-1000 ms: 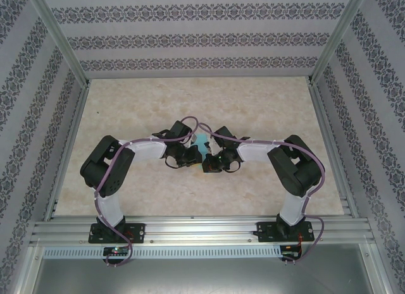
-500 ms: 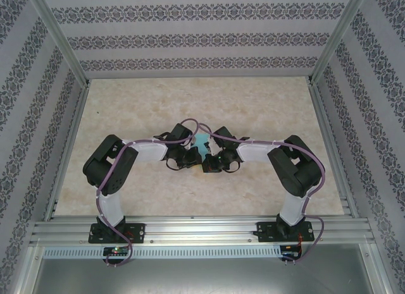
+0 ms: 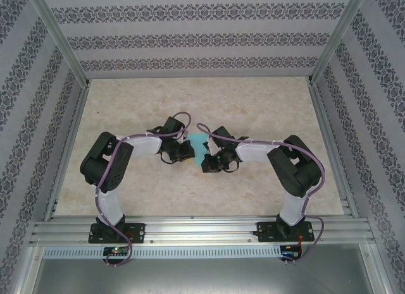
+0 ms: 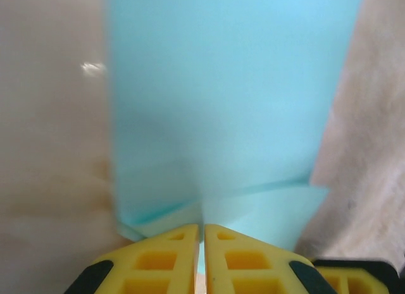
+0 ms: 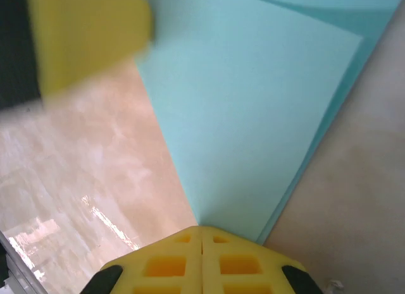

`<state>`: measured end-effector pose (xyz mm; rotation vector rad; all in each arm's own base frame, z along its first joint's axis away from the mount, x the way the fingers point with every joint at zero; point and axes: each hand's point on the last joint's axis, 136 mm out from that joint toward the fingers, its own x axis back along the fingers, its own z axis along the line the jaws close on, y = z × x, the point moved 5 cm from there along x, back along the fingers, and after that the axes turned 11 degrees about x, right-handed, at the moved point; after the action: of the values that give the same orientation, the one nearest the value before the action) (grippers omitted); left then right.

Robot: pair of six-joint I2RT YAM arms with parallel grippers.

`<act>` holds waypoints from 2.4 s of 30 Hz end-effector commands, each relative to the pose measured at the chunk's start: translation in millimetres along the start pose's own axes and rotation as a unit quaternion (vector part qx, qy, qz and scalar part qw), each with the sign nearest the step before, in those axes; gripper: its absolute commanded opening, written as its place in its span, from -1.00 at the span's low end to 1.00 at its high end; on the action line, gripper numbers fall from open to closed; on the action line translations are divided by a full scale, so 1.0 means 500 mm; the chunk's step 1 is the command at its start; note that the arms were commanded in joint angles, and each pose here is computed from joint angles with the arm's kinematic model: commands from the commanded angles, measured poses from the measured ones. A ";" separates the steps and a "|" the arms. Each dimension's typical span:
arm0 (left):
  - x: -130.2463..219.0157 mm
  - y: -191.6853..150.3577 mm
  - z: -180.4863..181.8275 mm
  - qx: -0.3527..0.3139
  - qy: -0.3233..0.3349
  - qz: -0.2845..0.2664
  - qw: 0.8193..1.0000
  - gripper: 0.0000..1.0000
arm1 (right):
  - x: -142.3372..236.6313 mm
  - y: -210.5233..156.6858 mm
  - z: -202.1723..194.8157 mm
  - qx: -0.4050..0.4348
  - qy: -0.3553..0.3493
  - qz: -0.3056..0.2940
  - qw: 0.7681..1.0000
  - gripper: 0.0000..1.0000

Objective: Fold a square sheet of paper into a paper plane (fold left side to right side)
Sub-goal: Third fold the triangle at the center of the table.

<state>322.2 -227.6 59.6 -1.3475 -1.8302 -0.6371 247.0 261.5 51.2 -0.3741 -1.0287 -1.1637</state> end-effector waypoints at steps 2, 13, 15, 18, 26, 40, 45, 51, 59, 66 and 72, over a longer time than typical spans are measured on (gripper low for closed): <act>0.016 0.076 0.061 0.011 0.066 -0.048 0.997 -0.72 | -0.029 -0.085 -0.049 -0.030 -0.061 0.086 0.994 -0.87; 0.070 0.126 0.055 0.012 0.038 -0.069 0.997 -0.60 | -0.012 -0.052 -0.025 -0.016 -0.039 0.048 0.998 -0.82; 0.082 0.117 0.044 0.009 0.019 -0.068 0.997 -0.54 | 0.000 -0.033 -0.013 -0.007 -0.029 0.029 0.999 -0.78; 0.103 0.098 0.029 0.007 -0.012 -0.066 0.998 -0.42 | 0.034 0.003 0.007 0.007 -0.021 -0.011 1.000 -0.66; 0.136 0.024 -0.004 0.004 -0.070 -0.053 0.996 -0.17 | 0.123 0.084 0.035 0.029 -0.003 -0.095 0.995 -0.54; 0.079 -0.013 -0.015 0.012 -0.080 -0.021 0.996 -0.02 | 0.066 0.132 -0.030 0.011 -0.048 -0.076 0.996 -0.61; 0.068 -0.015 -0.031 0.006 -0.081 -0.016 0.997 -0.02 | 0.059 0.129 -0.044 0.008 -0.059 -0.068 0.996 -0.60; 0.057 -0.011 -0.043 0.004 -0.079 -0.013 0.997 -0.01 | 0.051 0.125 -0.049 0.006 -0.057 -0.065 0.996 -0.60; 0.040 -0.003 -0.054 0.003 -0.084 -0.013 0.996 -0.11 | 0.047 0.123 -0.051 0.006 -0.058 -0.061 0.996 -0.60; 0.031 -0.001 -0.053 0.007 -0.087 -0.011 0.996 -0.31 | 0.049 0.127 -0.049 0.007 -0.057 -0.065 0.996 -0.59; 0.037 -0.001 -0.055 0.007 -0.088 -0.016 0.996 -0.73 | 0.072 0.138 -0.038 0.017 -0.060 -0.086 0.994 -0.56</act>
<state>320.9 -229.8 79.8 -1.3773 -1.9496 -0.5179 307.8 253.7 70.5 -0.3903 -1.1512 -1.2564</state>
